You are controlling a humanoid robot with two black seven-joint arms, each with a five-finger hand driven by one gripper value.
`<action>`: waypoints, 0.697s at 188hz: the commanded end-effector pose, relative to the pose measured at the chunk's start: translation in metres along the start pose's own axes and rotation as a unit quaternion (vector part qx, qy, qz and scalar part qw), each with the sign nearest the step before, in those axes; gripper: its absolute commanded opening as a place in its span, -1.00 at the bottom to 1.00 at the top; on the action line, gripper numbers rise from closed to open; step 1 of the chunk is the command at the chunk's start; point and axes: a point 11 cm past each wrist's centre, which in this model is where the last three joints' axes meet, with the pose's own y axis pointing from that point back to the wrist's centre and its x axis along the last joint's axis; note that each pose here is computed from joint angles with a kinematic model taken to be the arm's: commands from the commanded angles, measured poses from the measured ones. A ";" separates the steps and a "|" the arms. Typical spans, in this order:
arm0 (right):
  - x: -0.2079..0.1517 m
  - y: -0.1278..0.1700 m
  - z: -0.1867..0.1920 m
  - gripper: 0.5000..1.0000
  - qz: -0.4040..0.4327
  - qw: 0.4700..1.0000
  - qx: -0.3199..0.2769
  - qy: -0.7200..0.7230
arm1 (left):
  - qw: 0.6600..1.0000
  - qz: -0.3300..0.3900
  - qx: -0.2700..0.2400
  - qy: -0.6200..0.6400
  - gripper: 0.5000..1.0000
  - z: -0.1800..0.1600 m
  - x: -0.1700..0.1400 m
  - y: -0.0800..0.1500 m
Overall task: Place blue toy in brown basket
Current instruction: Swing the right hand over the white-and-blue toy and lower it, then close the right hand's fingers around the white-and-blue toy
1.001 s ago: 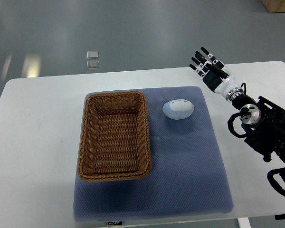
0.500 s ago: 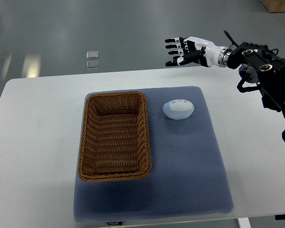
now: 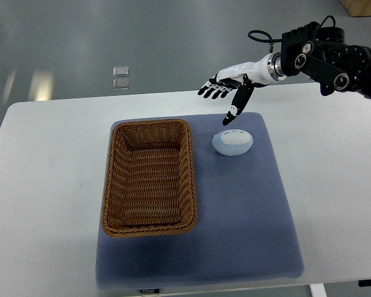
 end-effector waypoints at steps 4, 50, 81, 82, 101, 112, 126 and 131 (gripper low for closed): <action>-0.029 0.009 -0.004 0.69 -0.050 0.998 -0.001 0.035 | 1.000 0.000 0.000 0.000 1.00 0.000 0.000 0.000; -0.033 0.009 0.003 0.69 -0.004 0.999 0.003 0.036 | 1.000 -0.002 0.000 0.001 1.00 0.002 -0.001 0.000; -0.044 -0.002 0.018 0.69 0.025 0.999 -0.005 0.026 | 1.000 0.000 0.000 0.000 1.00 0.001 0.000 0.000; -0.044 -0.002 0.018 0.69 0.025 0.999 -0.005 0.026 | 1.000 0.000 0.000 0.000 1.00 0.001 0.000 0.000; -0.055 -0.010 0.031 0.69 0.042 0.999 -0.015 0.018 | 1.000 0.000 0.000 0.000 1.00 0.001 0.000 0.000; -0.059 -0.013 0.035 0.69 0.052 0.998 -0.016 0.015 | 1.000 0.001 0.000 0.000 1.00 0.001 0.000 0.000; -0.065 -0.016 0.041 0.68 0.063 0.998 -0.020 0.009 | 1.000 0.000 0.000 0.000 1.00 0.001 0.000 0.000; -0.067 -0.017 0.044 0.68 0.066 0.998 -0.022 0.007 | 1.000 0.001 0.000 0.000 1.00 0.001 0.000 0.000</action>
